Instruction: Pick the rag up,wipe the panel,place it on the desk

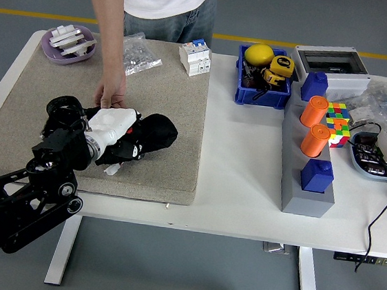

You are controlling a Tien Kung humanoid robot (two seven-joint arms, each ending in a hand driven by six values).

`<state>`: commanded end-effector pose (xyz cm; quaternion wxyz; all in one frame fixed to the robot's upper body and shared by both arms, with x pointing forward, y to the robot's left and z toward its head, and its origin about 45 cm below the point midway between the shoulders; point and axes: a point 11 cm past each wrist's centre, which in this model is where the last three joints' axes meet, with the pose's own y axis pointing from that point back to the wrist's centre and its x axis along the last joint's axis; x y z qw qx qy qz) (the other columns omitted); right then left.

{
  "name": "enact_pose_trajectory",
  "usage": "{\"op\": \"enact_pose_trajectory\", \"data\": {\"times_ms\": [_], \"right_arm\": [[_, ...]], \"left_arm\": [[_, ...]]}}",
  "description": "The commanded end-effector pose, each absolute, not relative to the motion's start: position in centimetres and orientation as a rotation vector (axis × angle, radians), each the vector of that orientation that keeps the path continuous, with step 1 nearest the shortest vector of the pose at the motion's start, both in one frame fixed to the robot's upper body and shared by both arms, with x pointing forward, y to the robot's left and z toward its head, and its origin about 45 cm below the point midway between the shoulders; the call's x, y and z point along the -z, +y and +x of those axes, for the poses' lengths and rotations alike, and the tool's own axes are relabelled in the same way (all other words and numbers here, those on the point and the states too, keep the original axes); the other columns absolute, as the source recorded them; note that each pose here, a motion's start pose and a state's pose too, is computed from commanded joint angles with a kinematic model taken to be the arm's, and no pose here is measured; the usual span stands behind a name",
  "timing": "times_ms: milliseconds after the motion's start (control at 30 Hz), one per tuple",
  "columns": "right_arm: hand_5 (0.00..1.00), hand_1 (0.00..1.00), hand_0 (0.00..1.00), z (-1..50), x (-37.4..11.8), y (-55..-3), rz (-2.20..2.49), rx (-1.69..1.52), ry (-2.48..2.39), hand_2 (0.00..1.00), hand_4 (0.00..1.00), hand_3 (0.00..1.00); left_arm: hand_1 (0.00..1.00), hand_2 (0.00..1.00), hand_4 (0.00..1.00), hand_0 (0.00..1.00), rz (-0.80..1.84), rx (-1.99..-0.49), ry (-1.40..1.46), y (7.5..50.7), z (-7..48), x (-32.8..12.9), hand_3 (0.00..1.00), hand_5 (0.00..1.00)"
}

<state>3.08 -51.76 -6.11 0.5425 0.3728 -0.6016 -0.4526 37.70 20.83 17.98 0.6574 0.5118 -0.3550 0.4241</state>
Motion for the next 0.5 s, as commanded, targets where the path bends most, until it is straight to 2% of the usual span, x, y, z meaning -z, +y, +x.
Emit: {"op": "enact_pose_trajectory", "data": {"times_ms": [500], "right_arm": [[0.639, 0.655, 0.737, 3.0, 6.1, -51.8, 0.884, 1.075, -1.43, 0.694, 0.998, 0.732]], "left_arm": [[0.312, 0.542, 0.121, 0.246, 1.251, -1.009, -0.769, 24.4, 38.2, -17.1, 0.47, 0.002]]}}
